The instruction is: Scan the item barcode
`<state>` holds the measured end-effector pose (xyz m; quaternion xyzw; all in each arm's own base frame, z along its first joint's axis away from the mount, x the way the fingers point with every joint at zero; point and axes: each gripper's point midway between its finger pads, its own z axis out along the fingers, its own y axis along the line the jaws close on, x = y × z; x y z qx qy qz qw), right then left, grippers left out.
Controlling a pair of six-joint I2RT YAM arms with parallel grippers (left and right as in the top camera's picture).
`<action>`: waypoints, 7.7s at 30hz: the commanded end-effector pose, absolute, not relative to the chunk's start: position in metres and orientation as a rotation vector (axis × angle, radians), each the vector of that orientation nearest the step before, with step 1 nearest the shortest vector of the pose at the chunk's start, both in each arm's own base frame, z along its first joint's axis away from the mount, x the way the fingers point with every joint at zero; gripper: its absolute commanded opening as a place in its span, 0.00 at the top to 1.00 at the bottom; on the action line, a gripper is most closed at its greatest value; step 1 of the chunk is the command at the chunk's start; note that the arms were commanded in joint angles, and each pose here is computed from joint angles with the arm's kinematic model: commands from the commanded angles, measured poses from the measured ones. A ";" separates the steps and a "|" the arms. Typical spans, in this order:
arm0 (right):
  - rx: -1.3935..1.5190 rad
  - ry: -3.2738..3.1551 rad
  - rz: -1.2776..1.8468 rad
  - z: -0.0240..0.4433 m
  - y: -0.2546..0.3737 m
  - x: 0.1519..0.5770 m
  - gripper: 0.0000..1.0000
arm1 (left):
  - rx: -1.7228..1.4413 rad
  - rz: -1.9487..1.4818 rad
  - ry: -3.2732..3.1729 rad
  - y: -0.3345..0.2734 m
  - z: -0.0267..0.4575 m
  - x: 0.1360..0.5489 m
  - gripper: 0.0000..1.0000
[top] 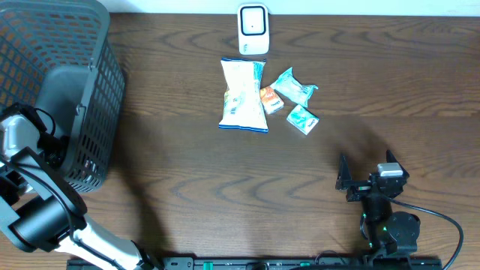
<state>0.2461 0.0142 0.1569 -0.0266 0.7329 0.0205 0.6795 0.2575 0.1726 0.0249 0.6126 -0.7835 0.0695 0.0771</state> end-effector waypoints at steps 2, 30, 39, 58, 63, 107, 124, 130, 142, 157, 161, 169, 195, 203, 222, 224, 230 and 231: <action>-0.056 1.648 0.042 0.156 0.013 0.246 0.01 | 1.760 0.274 -2.323 0.160 0.015 0.252 0.17; -0.056 1.648 0.042 0.156 0.013 0.246 0.01 | 1.814 0.394 -2.494 0.176 0.074 0.292 0.50; -0.056 1.648 0.042 0.156 0.013 0.246 0.01 | 1.922 0.529 -2.790 0.183 0.193 0.320 0.49; -0.056 1.648 0.043 0.156 0.013 0.246 0.01 | 1.202 1.314 -3.557 0.018 0.394 0.331 0.49; -0.056 1.648 0.042 0.156 0.013 0.246 0.01 | 0.782 1.377 -3.531 -0.057 0.379 0.344 0.49; -0.056 1.648 0.042 0.156 0.013 0.246 0.01 | -0.309 0.674 -3.403 -0.300 0.136 0.384 0.02; -0.056 1.648 0.042 0.156 0.013 0.246 0.01 | 0.608 -0.037 -3.662 -0.036 0.266 0.366 0.01; -0.056 1.648 0.042 0.156 0.013 0.246 0.01 | 0.744 -0.121 -3.568 -0.002 0.259 0.352 0.01; -0.056 1.648 0.042 0.156 0.013 0.246 0.01 | 0.726 -0.138 -3.457 0.001 0.236 0.333 0.01; -0.057 1.648 0.043 0.156 0.013 0.246 0.01 | 0.764 0.235 -3.432 -0.033 0.235 0.344 0.00; -0.056 1.648 0.042 0.156 0.013 0.246 0.01 | 0.744 0.223 -3.401 -0.037 0.222 0.349 0.00; -0.056 1.648 0.042 0.156 0.013 0.246 0.01 | 0.599 0.213 -3.311 -0.068 0.183 0.357 0.00; -0.056 1.648 0.042 0.156 0.013 0.246 0.01 | 0.499 0.179 -3.257 -0.088 0.159 0.355 0.00; -0.056 1.648 0.042 0.156 0.013 0.246 0.01 | 0.499 0.179 -3.257 -0.088 0.159 0.355 0.00; -0.056 1.648 0.042 0.156 0.013 0.246 0.01 | 0.499 0.178 -3.257 -0.088 0.159 0.355 0.00; -0.056 1.648 0.042 0.156 0.013 0.246 0.01 | 0.499 0.178 -3.257 -0.088 0.159 0.355 0.00; -0.056 1.648 0.042 0.156 0.013 0.246 0.01 | 0.499 0.179 -3.257 -0.088 0.159 0.355 0.00; -0.056 1.648 0.042 0.156 0.013 0.246 0.01 | 0.499 0.178 -3.257 -0.088 0.159 0.355 0.00</action>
